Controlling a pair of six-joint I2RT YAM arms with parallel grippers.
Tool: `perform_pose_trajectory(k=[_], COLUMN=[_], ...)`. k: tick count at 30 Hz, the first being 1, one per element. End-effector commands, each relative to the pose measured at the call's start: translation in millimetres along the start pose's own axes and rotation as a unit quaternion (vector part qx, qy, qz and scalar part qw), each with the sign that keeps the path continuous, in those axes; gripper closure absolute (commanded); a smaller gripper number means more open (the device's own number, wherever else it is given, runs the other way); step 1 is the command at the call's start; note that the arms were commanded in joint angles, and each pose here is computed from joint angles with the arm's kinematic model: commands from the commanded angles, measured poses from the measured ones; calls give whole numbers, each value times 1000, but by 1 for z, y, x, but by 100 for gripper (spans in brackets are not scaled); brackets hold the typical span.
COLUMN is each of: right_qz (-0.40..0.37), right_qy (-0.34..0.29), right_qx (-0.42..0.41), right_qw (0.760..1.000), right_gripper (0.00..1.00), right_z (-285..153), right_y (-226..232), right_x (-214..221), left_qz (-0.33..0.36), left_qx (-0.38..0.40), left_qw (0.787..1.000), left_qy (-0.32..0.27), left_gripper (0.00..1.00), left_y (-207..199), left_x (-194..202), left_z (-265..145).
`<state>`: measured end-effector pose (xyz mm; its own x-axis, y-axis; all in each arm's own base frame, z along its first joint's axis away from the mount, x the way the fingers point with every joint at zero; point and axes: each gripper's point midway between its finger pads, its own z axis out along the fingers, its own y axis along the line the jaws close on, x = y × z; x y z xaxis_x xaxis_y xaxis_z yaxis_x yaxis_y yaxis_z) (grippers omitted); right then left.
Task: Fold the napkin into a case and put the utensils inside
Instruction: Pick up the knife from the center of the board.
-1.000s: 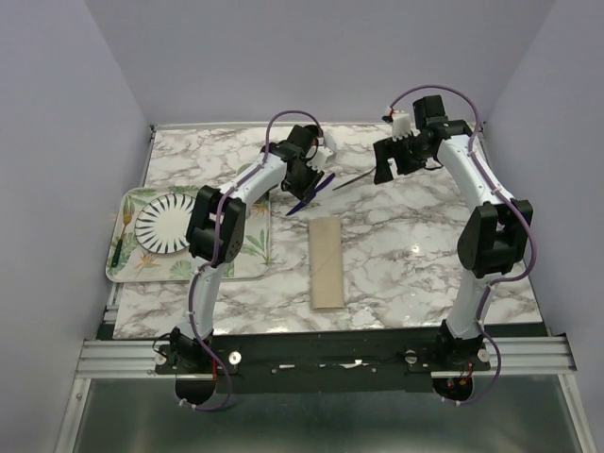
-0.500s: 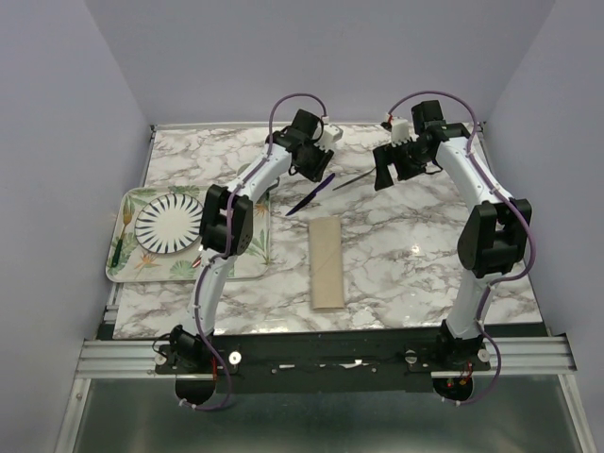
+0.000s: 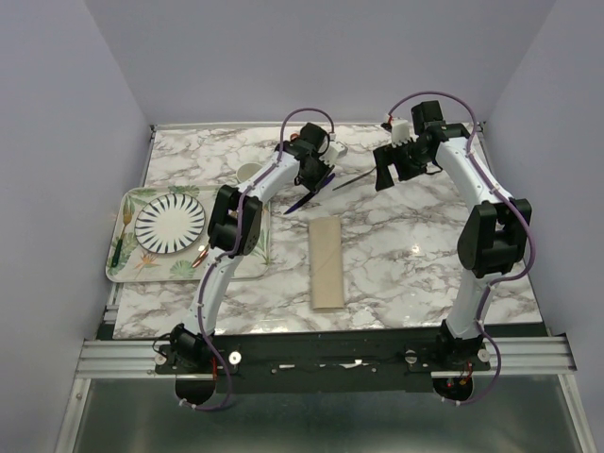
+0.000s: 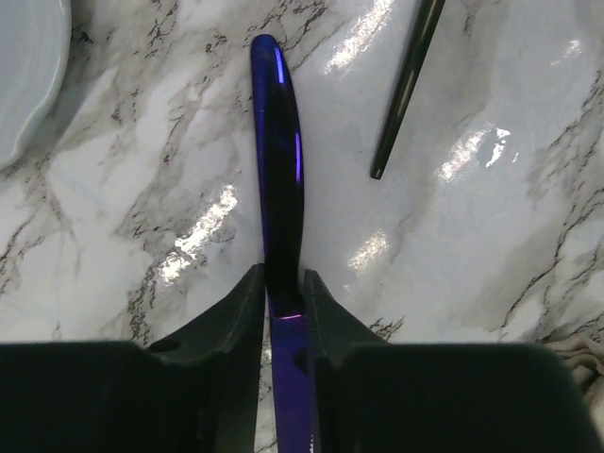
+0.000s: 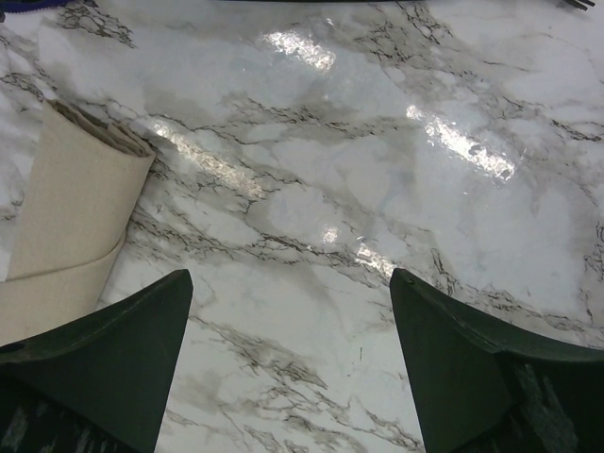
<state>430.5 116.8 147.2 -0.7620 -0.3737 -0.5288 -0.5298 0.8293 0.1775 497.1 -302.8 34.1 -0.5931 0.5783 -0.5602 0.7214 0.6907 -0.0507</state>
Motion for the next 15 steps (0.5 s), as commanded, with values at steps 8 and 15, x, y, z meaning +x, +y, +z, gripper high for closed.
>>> perform_pose_trajectory(k=[8,15], right_qz=[0,-41], right_qy=[5,-3], right_qx=[7,-26], right_qw=[1000,999], right_gripper=[6,6], right_z=[-6,-8], right_y=[-4,6], right_x=[1,-3], left_qz=[15,40], left_qx=[9,-2], left_qw=[997,999], left_qy=[69,0], left_gripper=[100,100], left_y=[-5,-5], left_x=[36,-12], left_z=[21,-28])
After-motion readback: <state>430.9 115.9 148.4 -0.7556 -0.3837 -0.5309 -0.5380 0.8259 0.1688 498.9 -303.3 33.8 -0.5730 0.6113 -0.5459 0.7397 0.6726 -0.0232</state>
